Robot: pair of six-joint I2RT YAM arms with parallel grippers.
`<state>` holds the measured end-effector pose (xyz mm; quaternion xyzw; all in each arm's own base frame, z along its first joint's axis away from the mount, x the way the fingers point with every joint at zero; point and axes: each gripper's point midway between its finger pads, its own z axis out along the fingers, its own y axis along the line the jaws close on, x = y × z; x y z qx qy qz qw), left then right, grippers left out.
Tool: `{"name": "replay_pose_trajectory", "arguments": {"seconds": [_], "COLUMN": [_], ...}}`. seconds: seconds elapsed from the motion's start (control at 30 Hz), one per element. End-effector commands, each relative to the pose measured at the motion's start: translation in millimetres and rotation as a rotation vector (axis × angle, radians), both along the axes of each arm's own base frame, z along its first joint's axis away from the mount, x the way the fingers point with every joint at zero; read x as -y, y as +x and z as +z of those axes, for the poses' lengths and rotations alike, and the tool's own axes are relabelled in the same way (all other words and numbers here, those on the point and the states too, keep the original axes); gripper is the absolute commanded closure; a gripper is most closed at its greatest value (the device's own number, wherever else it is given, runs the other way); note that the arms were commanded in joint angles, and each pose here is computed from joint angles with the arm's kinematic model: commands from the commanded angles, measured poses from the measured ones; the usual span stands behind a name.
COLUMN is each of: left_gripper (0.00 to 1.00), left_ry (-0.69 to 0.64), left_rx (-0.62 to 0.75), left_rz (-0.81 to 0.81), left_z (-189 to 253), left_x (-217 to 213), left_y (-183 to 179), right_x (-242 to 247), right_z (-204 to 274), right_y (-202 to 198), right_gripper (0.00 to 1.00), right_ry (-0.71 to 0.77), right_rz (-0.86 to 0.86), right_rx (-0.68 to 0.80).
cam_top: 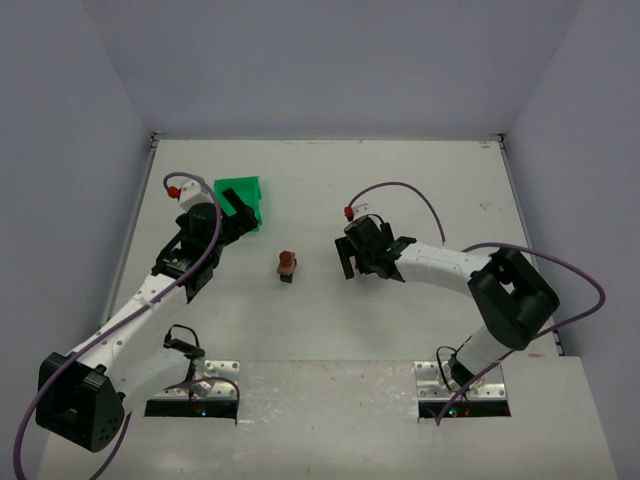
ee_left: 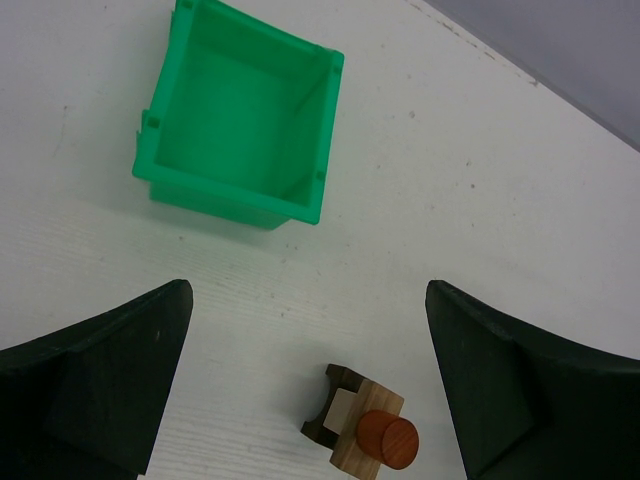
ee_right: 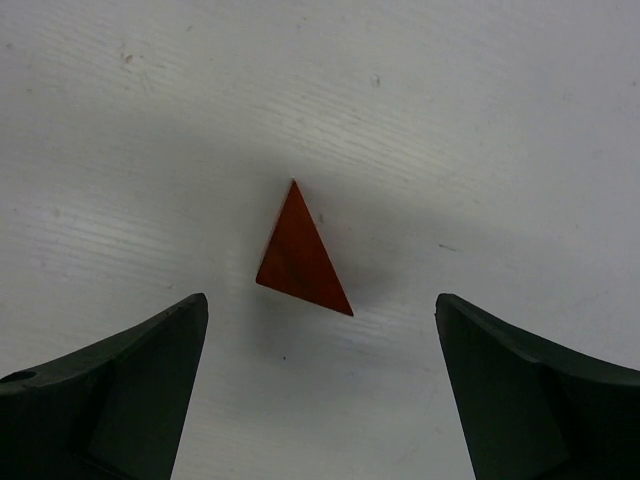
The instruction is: Build the wood block tower
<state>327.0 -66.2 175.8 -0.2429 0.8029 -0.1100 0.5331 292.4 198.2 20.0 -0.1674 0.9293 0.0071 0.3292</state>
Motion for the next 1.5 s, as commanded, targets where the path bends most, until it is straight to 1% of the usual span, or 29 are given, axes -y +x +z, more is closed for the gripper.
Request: {"name": "replay_pose_trajectory", "arguments": {"seconds": [0.0,0.1,0.23,0.33,0.4,0.5,0.67,0.93,1.0,1.07,1.13,1.23,1.3,1.37,1.47], "left_gripper": [0.00,0.00,0.00,0.00,0.00,0.00,0.00,0.00,0.00,0.00,0.00,0.00,0.00,0.00,0.00], "left_ry": [0.000,0.005,0.012,0.010,0.008,0.009,0.008,0.008,0.006,0.003,-0.005,-0.032,-0.071,-0.108,-0.202], "left_rx": [0.039,0.034,0.030,0.032,0.032,0.028,0.028,0.029,0.028,0.029,0.039,0.060,0.086,0.126,0.197], "left_rz": [-0.003,0.000,0.010,0.012,0.002,-0.004,-0.011,-0.019,-0.025,-0.033,-0.051,-0.122,-0.215,-0.309,-0.559], "left_z": [11,10,11,11,11,10,10,10,10,10,14,23,33,46,65], "left_x": [-1,-1,-3,-4,-2,-1,0,2,3,4,7,19,36,52,94], "left_y": [7,8,8,7,8,8,8,9,9,8,7,3,-1,-8,-27], "right_x": [-28,-31,-16,-6,-1,-2,-4,-6,-10,-16,-24,-35,-49,-54,-64], "right_z": [5,1,-11,-16,-21,-23,-28,-25,-23,-18,-9,7,32,45,83], "right_y": [18,22,13,9,5,4,0,-5,-8,-8,-13,-19,-21,-30,-33], "right_gripper": [0.13,0.22,0.23,0.26,0.33,0.37,0.58,0.83,0.88,0.95,0.98,1.00,1.00,1.00,1.00], "right_ry": [0.063,0.053,0.017,-0.002,0.001,0.000,-0.007,0.013,0.038,0.076,0.138,0.239,0.341,0.414,0.523], "right_rz": [0.177,0.180,0.154,0.136,0.153,0.191,0.260,0.303,0.317,0.328,0.359,0.393,0.441,0.475,0.528], "right_rx": [0.040,0.027,0.006,0.001,-0.008,0.005,0.004,0.008,0.010,0.028,0.048,0.106,0.181,0.221,0.357]}}
